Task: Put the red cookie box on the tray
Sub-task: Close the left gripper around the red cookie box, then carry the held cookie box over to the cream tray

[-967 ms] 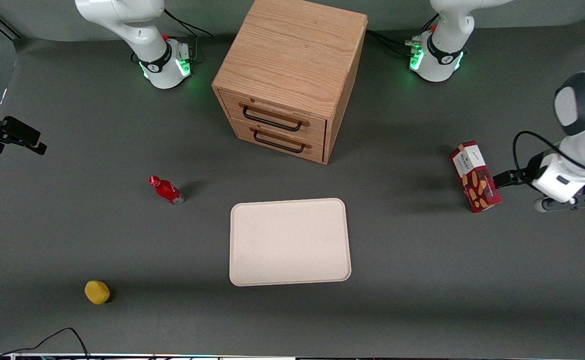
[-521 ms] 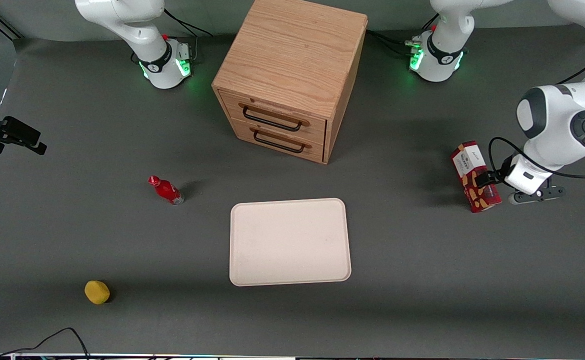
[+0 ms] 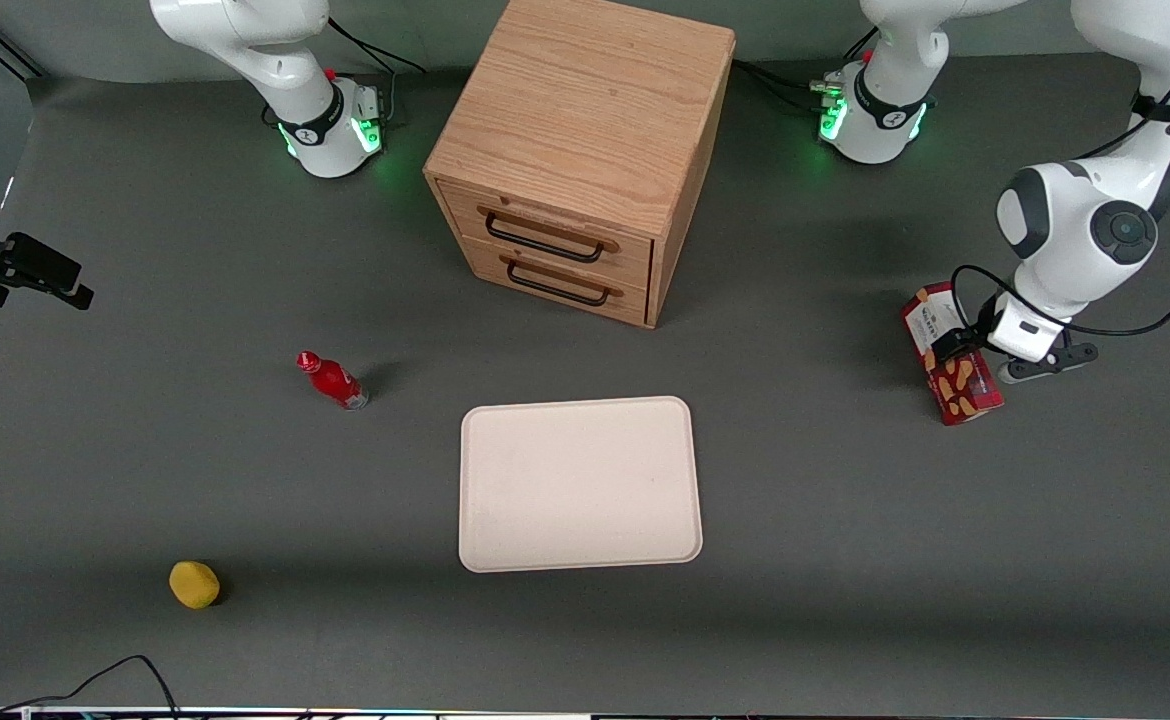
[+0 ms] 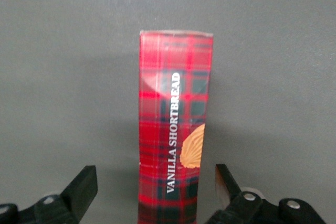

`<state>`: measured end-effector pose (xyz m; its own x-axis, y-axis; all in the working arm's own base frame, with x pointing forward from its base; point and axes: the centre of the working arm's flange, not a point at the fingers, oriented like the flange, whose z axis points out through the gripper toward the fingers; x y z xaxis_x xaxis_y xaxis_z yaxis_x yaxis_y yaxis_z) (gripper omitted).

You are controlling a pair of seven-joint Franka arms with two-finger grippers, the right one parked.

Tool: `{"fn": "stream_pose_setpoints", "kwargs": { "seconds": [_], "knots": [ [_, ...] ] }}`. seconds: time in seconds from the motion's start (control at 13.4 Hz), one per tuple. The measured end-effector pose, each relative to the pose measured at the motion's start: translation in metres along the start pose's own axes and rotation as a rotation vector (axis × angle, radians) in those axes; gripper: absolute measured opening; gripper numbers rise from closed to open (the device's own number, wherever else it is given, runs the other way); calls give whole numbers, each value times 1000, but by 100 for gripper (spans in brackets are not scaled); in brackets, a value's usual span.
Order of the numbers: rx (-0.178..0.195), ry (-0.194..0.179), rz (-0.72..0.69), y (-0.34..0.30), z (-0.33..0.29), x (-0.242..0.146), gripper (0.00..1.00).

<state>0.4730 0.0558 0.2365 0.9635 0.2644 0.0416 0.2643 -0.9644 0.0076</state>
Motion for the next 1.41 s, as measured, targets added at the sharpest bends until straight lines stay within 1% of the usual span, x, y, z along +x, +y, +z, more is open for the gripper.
{"fn": "stream_pose_setpoints", "kwargs": {
  "seconds": [0.15, 0.22, 0.3, 0.37, 0.45, 0.52, 0.6, 0.74, 0.82, 0.89, 0.97, 1.04, 1.12, 1.26, 1.34, 1.41],
  "knots": [
    [-8, 0, -20, -1, 4, -5, 100],
    [-9, 1, -24, -1, 4, -5, 95],
    [-9, 2, -26, 0, 4, -5, 95],
    [-10, 3, -27, 0, 4, -5, 86],
    [-10, 3, -27, 1, 4, -5, 76],
    [-10, 3, -26, 1, 4, -6, 62],
    [-10, 3, -24, 2, 4, -6, 51],
    [-11, 3, -21, 5, 3, -6, 32],
    [-11, -6, -21, 6, 1, -5, 25],
    [-9, -18, -22, 8, -3, -3, 25],
    [-7, -39, -24, 9, -10, 0, 22],
    [-3, -66, -31, 12, -22, 4, 20],
    [2, -98, -43, 20, -40, 9, 19],
    [18, -159, -54, 50, -93, 19, 19],
    [27, -176, -54, 70, -125, 24, 19],
    [34, -184, -52, 90, -158, 29, 19]
  ]
}}
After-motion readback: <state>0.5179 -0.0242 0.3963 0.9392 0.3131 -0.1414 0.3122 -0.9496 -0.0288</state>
